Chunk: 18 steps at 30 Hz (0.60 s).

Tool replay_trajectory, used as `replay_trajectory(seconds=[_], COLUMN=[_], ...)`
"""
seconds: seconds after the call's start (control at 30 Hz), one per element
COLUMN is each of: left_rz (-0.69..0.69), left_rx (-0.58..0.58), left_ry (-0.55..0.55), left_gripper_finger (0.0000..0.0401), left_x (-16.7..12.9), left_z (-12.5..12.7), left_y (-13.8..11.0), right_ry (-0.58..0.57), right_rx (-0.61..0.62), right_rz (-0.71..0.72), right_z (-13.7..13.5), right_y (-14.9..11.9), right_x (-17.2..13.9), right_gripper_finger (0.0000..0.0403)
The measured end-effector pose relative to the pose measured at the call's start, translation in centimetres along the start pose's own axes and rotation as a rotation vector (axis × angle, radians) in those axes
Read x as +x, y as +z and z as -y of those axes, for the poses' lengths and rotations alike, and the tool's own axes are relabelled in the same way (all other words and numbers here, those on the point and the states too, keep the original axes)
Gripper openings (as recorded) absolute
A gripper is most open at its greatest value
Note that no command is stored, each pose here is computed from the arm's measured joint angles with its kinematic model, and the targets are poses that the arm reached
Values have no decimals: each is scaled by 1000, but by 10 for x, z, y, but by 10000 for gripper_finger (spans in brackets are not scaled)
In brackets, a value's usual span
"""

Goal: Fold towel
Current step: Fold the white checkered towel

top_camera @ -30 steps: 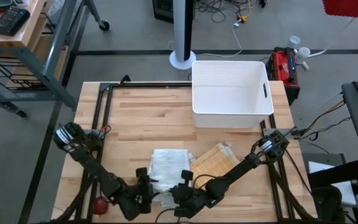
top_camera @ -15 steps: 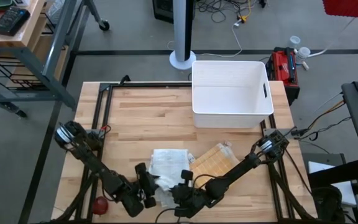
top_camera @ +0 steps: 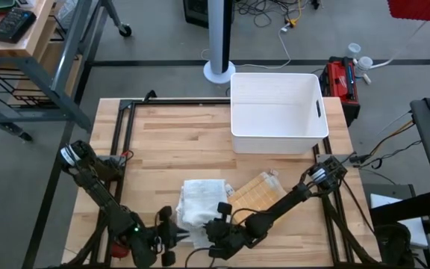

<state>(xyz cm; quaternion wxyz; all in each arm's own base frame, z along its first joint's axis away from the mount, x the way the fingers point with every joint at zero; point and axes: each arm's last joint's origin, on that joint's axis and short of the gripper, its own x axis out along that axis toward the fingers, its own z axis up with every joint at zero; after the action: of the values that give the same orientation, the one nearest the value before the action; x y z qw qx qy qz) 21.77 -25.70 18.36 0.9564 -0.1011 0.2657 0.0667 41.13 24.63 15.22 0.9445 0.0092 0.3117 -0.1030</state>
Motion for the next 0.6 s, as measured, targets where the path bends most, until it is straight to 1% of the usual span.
replay_trajectory(seconds=[0.07,0.13,0.2,0.27,0.33,0.4,0.5,0.6], left_rz=[-69,-113,-122,-121,-100,-96,-104,-184], left_rx=[-26,-54,-74,-70,-45,5,84,160], left_ry=[-52,-80,-82,-80,-65,-61,-46,-7], left_gripper_finger=[34,24,15,6,2,2,15,39], left_x=[0,0,1,2,2,3,4,7], left_z=[1,2,2,2,2,1,-1,-8], left_y=[-2,-4,-5,-6,-5,-4,-2,-1], right_ry=[-2,-5,-6,-7,-7,-7,-7,-7], right_rx=[7,10,12,22,24,26,25,25], right_rz=[1,1,1,2,1,1,2,2], right_z=[1,2,2,2,2,2,2,2], right_y=[0,1,1,1,1,1,1,1], right_x=[1,1,1,2,2,2,2,2], right_gripper_finger=[2,2,2,2,2,2,2,2])
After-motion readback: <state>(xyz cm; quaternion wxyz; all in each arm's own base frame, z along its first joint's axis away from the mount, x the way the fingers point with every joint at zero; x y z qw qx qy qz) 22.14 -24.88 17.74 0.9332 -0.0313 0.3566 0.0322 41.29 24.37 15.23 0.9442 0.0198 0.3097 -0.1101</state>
